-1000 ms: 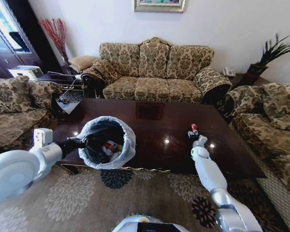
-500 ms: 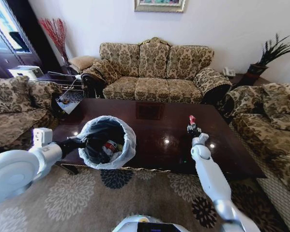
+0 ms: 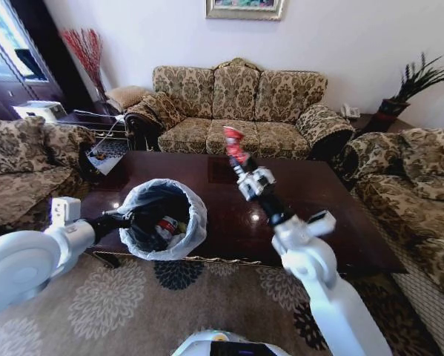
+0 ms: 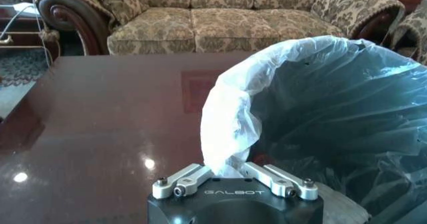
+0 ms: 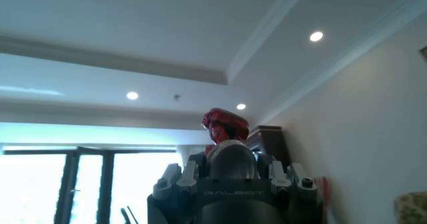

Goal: Move to the front of the table and place the trash on the table into the trash bin.

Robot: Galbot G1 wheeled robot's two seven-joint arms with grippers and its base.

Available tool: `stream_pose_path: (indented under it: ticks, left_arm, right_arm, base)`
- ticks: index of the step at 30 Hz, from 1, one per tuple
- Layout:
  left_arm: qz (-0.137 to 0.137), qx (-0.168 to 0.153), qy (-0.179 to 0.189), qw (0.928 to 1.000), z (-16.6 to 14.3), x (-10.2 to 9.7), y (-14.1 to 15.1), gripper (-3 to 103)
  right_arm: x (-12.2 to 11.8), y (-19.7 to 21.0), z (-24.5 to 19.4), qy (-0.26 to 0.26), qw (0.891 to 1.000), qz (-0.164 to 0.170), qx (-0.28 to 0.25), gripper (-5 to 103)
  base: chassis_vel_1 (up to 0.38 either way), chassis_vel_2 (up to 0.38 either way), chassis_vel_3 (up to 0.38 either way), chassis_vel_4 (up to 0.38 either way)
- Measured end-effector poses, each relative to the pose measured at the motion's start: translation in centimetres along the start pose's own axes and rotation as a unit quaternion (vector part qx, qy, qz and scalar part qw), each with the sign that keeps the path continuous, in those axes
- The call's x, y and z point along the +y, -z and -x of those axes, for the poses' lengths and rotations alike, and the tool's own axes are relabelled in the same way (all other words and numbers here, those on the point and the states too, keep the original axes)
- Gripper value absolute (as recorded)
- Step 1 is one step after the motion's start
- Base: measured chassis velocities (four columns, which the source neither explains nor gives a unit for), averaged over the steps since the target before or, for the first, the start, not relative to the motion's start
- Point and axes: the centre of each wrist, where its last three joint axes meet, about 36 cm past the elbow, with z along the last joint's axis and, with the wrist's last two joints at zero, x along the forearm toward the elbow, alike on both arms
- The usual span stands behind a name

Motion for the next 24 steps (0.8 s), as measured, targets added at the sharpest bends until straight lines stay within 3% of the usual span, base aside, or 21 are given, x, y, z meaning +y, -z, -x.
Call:
stream_pose_path:
  ticks: [6, 9, 18, 20, 21, 24]
  left_arm:
    - [0.005, 0.003, -0.01, 0.9999, -0.1, -0.7, 0.1, 0]
    - [0.004, 0.003, -0.012, 0.9999, -0.2, -0.9, 0.1, 0]
    - [-0.002, 0.0, -0.025, 0.9997, -0.9, -1.8, -0.3, 0]
    - [-0.006, 0.001, -0.026, 0.9996, -0.9, -1.8, -0.4, 0]
    - [-0.006, 0.001, -0.026, 0.9996, -0.9, -1.8, -0.4, 0]
    - [-0.009, 0.002, -0.026, 0.9996, -0.9, -1.7, -0.5, 0]
  right_arm:
    - [2.2, -1.7, 0.4, 0.078, 0.996, 0.02, 0.023, 44]
    - [2.4, -2.7, 0.5, 0.081, 0.996, 0.022, 0.035, 44]
    - [1.9, -6.7, -0.1, 0.078, 0.994, -0.021, 0.075, 42]
    - [1.7, -7.1, 0.0, 0.076, 0.994, -0.025, 0.074, 52]
    - [1.7, -7.1, 0.0, 0.076, 0.994, -0.025, 0.074, 52]
    - [1.7, -7.2, -0.1, 0.076, 0.994, -0.027, 0.069, 69]
  base:
    - [0.0, 0.0, 0.0, 0.0]
    - [0.0, 0.0, 0.0, 0.0]
    - [0.0, 0.0, 0.0, 0.0]
    - [0.0, 0.0, 0.0, 0.0]
    - [0.0, 0.0, 0.0, 0.0]
    - [0.0, 0.0, 0.0, 0.0]
